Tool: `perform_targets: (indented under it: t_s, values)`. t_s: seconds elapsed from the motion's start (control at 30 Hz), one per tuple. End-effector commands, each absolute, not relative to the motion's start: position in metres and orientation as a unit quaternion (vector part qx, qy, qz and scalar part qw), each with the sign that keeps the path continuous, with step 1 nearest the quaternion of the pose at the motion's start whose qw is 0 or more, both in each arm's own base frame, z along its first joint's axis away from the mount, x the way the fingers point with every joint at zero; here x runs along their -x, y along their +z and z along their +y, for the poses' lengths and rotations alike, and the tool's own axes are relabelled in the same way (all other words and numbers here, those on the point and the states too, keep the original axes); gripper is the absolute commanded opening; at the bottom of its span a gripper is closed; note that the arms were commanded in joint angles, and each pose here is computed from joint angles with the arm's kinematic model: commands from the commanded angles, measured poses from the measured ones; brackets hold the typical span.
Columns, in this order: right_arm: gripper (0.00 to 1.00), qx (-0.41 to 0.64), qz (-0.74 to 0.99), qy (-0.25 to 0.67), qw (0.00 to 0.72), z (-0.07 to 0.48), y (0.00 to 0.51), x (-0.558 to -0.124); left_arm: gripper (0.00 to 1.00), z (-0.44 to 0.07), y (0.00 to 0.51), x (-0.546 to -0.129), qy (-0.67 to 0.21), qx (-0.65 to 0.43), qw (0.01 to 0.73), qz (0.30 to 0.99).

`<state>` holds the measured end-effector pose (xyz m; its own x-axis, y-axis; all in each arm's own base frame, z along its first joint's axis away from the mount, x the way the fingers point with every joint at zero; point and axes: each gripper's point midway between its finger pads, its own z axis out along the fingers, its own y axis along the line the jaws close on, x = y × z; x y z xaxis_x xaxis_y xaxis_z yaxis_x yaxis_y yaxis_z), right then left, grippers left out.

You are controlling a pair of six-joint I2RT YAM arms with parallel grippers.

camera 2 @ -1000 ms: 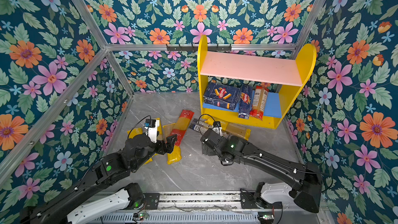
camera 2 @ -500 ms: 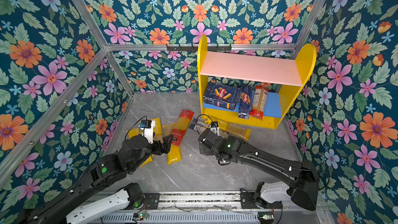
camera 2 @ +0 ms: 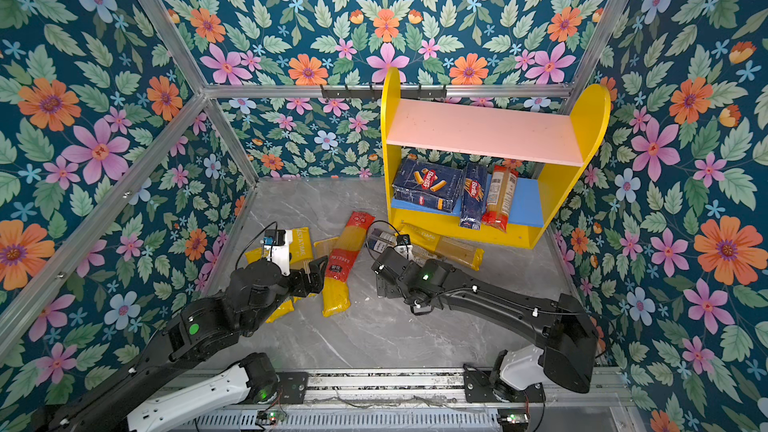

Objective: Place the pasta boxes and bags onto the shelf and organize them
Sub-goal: 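Grasp the red-labelled spaghetti bag in the pile with the right gripper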

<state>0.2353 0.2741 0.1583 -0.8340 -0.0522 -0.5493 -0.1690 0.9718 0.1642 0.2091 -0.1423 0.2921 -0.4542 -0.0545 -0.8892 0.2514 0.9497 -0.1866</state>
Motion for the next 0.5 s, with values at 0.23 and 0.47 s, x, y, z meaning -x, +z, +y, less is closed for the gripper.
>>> perform_targets:
  t_s: [0.23, 0.47]
  values:
    - [0.99, 0.082, 0.949, 0.111, 0.285, 0.317, 0.157, -0.26, 1.0, -0.133, 0.291, -0.212, -0.106, -0.056, 0.502, 0.857]
    - [0.99, 0.084, 0.953, 0.125, 0.262, 0.354, 0.136, -0.279, 1.0, -0.122, 0.298, -0.213, -0.118, -0.038, 0.499, 0.858]
